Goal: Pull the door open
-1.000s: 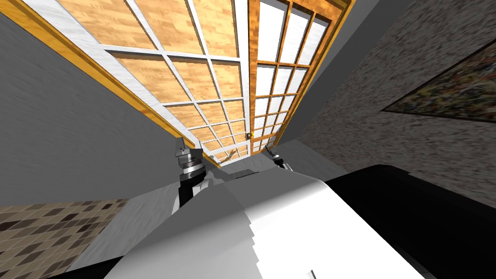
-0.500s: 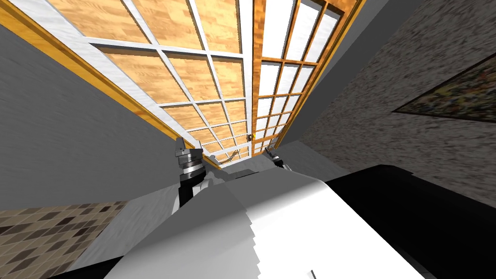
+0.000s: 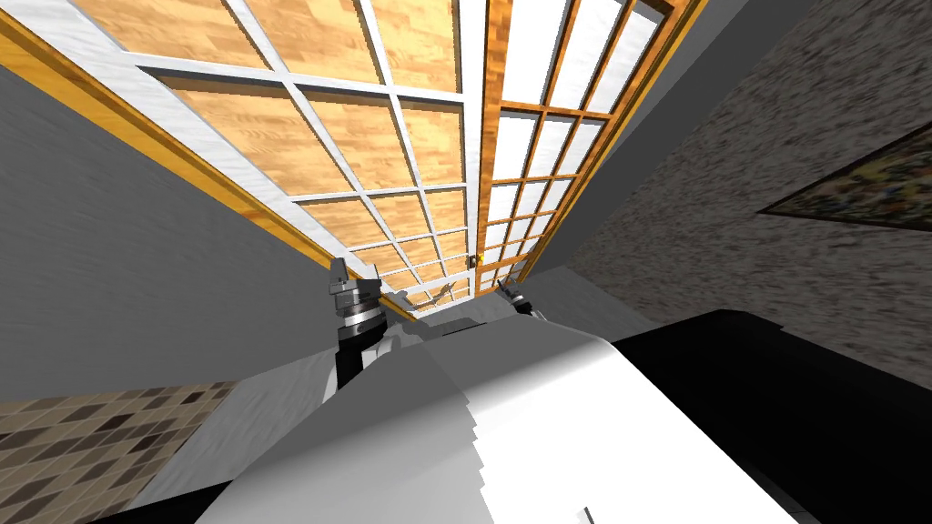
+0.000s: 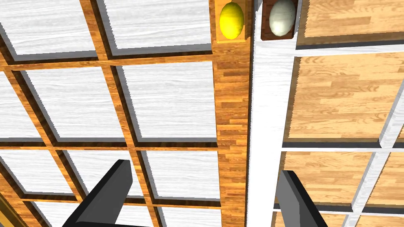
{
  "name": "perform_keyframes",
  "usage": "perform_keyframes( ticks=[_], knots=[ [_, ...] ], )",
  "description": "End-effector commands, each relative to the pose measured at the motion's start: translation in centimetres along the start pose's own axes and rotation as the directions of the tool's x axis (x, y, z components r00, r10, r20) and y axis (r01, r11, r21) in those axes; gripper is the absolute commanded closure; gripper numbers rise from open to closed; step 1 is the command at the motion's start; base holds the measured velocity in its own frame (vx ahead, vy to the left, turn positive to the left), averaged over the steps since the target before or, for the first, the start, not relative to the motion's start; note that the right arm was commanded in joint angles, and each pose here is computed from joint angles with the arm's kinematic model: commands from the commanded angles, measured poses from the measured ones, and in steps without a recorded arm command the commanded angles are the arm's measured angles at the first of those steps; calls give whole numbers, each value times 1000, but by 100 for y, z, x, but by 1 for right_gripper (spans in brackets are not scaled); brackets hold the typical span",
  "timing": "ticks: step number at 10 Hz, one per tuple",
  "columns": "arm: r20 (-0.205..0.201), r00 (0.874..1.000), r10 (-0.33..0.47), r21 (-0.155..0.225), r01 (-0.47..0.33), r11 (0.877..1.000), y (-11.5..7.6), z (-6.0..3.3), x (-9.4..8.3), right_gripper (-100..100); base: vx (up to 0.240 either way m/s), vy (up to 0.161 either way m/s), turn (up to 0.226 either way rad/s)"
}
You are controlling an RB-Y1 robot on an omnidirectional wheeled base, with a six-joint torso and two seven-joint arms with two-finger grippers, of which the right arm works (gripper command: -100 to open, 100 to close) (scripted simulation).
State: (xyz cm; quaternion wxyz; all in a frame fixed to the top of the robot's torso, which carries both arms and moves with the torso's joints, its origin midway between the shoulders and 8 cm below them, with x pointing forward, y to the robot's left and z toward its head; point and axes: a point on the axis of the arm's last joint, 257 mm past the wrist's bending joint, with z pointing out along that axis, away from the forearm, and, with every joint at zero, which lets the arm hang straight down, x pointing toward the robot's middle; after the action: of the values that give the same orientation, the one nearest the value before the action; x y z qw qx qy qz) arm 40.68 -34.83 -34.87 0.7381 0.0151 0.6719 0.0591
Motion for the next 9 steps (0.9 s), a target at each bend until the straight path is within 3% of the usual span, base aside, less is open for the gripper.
perform_keyframes(
  ticks=[1, 9],
  knots=[
    [-15, 1000, -16, -1, 16, 1000, -6, -30, 78, -100, 93, 12, 18],
    [-95, 990, -100, -21, 98, 995, 43, -159, 479, -100, 170, 19, 24]
  ],
)
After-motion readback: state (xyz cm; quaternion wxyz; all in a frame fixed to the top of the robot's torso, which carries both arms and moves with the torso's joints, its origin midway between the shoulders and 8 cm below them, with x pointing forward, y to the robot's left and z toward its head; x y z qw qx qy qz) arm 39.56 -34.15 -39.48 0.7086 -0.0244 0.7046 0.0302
